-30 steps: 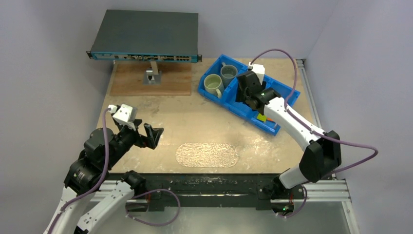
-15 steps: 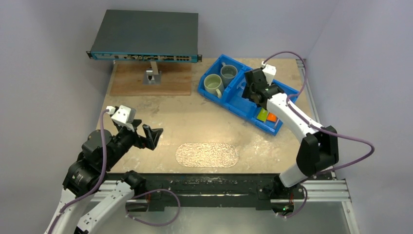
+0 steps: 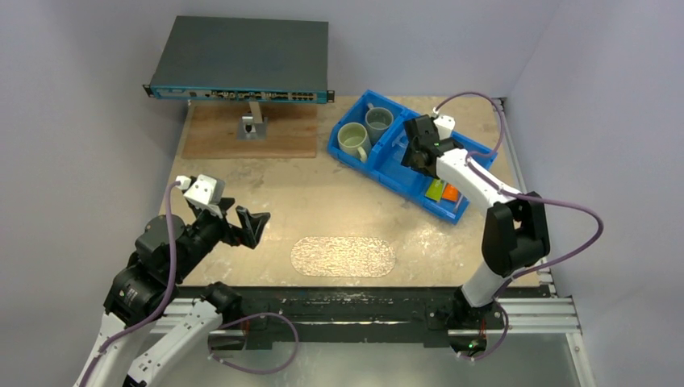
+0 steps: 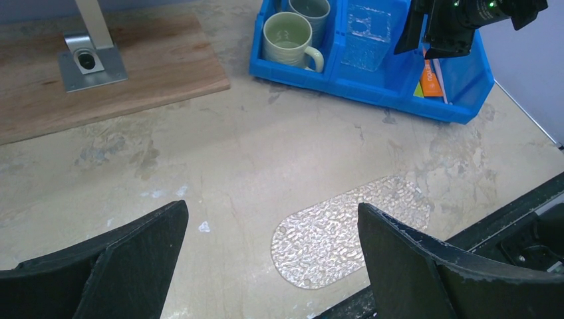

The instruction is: Prepare toiletry sets of a toothbrush and toothpaste on the tray

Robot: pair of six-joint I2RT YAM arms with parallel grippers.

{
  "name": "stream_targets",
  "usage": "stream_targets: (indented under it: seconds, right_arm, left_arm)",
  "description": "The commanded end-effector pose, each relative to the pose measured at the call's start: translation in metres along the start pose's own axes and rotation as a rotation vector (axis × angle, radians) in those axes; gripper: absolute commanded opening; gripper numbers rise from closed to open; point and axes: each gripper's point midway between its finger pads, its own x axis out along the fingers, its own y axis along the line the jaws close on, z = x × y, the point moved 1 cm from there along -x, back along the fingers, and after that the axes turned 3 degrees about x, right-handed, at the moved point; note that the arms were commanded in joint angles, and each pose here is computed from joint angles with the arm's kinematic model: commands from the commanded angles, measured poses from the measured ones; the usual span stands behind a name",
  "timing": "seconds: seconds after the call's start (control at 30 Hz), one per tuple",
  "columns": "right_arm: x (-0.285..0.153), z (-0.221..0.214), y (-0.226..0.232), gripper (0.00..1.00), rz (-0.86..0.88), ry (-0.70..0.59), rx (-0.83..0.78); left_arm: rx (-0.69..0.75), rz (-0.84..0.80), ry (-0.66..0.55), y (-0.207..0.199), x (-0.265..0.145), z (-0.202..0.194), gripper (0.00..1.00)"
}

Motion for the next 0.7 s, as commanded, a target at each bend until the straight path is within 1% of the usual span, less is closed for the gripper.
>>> stream_targets:
  seconds: [0.0, 0.17, 0.27, 0.4, 0.47, 0.57, 0.67]
  right_arm:
    - [0.007, 0.003, 0.004, 0.65, 0.014, -0.002, 0.036]
    - [0.013, -0.004, 0.005, 0.58, 0.022, 0.018, 0.018]
    - [0.016, -0.008, 0.003, 0.51, 0.013, 0.030, -0.001]
    - [0.017, -0.013, 0.000, 0.45, 0.014, 0.040, -0.026]
    - [0.018, -0.016, -0.001, 0.37, 0.016, 0.049, -0.044]
    - [0.019, -0.021, -0.003, 0.20, 0.015, 0.062, -0.071]
    - [0.018, -0.020, -0.007, 0.07, 0.012, 0.055, -0.092]
  left_arm:
    - [-0.005, -0.004, -0.027, -0.001, 0.000, 0.005, 1.00]
    - [-0.005, -0.004, -0.026, -0.001, 0.000, 0.005, 1.00]
    - [-0.004, -0.004, -0.026, -0.001, 0.000, 0.005, 1.00]
    - [-0.004, -0.004, -0.025, -0.001, -0.001, 0.005, 1.00]
    - [-0.004, -0.004, -0.028, -0.001, -0.001, 0.005, 1.00]
    - [-0.004, -0.004, -0.026, -0.001, 0.000, 0.005, 1.00]
    - [-0.004, -0.005, -0.022, -0.001, 0.000, 0.004, 1.00]
